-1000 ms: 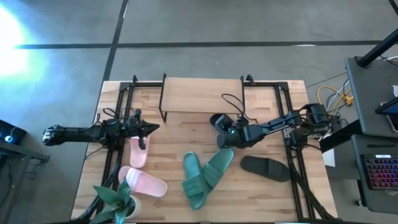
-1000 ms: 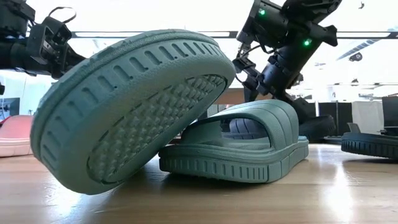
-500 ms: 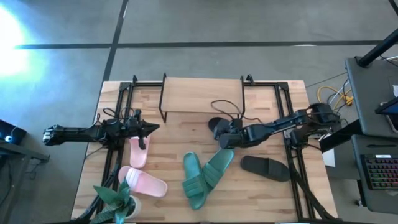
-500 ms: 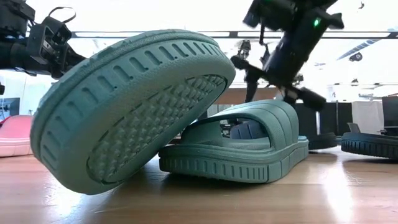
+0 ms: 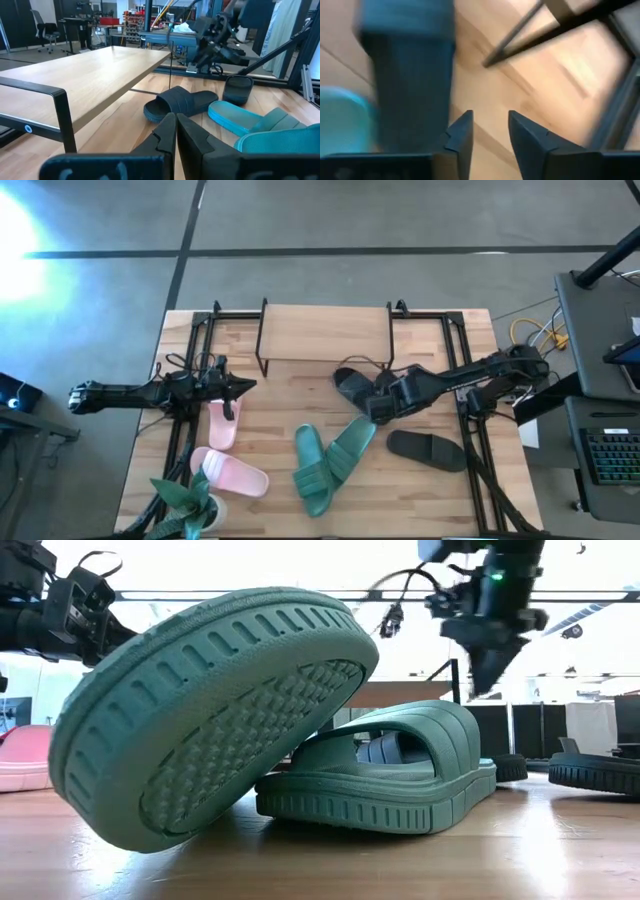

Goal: Pick and place slides into the shelf
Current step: Put the top black slides under the shelf

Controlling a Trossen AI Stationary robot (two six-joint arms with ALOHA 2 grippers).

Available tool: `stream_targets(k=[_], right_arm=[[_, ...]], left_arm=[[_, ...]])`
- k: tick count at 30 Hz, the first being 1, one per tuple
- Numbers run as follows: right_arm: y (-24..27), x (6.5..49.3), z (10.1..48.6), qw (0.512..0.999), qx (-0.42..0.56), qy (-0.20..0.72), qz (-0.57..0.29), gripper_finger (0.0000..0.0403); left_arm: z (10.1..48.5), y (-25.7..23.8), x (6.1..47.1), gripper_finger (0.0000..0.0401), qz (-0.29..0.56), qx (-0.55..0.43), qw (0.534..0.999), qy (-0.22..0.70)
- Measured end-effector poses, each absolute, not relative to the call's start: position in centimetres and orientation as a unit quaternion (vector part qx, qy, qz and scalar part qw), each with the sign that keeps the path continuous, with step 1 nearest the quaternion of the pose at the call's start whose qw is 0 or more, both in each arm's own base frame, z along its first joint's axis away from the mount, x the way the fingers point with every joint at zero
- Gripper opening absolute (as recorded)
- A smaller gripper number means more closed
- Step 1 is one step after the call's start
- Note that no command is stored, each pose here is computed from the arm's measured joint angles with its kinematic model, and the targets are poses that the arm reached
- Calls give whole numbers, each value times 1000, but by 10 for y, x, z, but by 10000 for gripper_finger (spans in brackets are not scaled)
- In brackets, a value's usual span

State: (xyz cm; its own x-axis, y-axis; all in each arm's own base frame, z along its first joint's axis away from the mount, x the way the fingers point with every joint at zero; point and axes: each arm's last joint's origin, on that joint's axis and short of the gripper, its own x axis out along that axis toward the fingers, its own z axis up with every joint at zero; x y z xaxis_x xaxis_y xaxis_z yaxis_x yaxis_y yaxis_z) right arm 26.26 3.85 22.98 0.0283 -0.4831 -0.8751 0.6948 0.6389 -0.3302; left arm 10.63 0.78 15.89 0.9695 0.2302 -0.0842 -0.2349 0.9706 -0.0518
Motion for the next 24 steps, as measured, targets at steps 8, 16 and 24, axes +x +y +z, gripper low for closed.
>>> stream_targets(k=[8,16,24], right_arm=[[41,254,189,707,109,606,-349,31],[43,261,175,727,149,578,-341,9],[62,275,154,736,159,594,-283,9]], left_arm=[[159,8,106,0,117,-31,992,40],[159,8,106,0,117,-31,992,40],[159,8,106,0,117,-30,992,39]])
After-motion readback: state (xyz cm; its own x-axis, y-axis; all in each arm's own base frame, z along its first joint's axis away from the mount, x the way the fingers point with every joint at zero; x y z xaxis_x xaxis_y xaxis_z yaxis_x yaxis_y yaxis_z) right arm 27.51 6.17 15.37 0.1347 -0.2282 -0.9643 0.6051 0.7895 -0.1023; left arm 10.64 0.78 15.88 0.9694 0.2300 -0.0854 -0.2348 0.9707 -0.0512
